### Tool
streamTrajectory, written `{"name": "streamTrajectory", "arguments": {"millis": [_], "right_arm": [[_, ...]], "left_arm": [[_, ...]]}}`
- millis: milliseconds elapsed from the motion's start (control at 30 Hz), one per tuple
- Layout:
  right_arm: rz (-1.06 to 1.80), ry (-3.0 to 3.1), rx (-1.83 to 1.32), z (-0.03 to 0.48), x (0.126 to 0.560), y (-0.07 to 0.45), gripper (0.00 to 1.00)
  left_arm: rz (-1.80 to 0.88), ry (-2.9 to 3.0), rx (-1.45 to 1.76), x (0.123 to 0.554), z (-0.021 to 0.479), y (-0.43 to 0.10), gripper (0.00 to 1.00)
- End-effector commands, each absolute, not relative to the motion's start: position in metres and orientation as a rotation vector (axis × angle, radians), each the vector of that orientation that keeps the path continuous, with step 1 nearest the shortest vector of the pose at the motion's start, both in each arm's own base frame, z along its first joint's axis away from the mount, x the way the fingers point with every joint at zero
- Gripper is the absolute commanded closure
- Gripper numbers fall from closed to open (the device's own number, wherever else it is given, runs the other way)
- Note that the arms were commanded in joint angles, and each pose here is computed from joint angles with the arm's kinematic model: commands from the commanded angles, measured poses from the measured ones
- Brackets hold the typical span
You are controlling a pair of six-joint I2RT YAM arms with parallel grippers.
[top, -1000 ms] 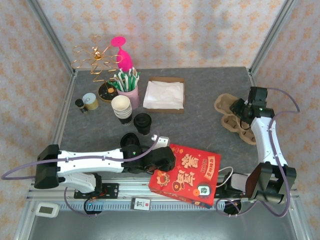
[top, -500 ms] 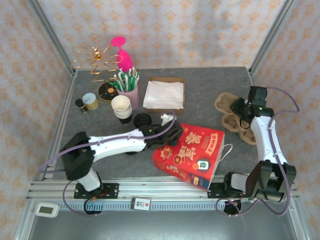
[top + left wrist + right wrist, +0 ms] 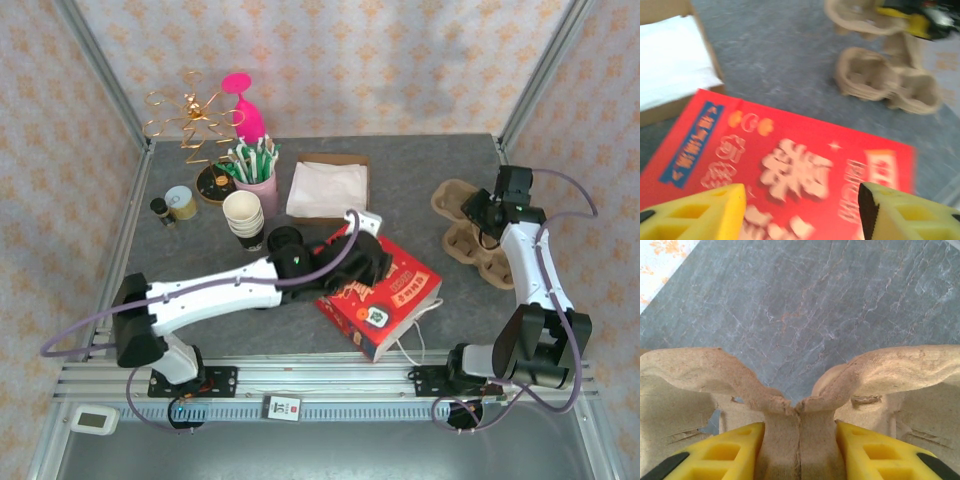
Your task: Pack the takeout coffee
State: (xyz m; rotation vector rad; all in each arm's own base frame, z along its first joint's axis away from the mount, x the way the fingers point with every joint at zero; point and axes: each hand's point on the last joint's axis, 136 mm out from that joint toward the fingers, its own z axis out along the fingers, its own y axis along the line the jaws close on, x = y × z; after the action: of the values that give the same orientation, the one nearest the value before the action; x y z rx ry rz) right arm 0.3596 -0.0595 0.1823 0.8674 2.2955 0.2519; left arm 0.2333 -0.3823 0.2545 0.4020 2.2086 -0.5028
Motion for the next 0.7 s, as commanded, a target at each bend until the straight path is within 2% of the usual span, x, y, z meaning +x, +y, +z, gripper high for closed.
{"name": "streamTrajectory", "arguments": {"millis": [0,333,467,667], "right_arm": [[0.245,2.240,0.880,0.193,0.368,-0.067,0.62],[0.255,2.250,0.876,0.188,0.367,-0.066,0.63],[0.254,2.243,0.877,0.189,0.365,-0.066,0.62],[0.262,2.245,0.877,0.188,0.365,-0.065,0.63]], "left_arm": [[-0.360,2.245,0.419,0.204,0.235,-0.375,0.31],[-0.064,2.134,0.894,0.119,0.190,-0.425,0.09],[-0.005,2.141,0.953,0.114,0.160,-0.419,0.05],[0.094,2.074,0.986,0.125,0.145,-0.427,0.04]]}}
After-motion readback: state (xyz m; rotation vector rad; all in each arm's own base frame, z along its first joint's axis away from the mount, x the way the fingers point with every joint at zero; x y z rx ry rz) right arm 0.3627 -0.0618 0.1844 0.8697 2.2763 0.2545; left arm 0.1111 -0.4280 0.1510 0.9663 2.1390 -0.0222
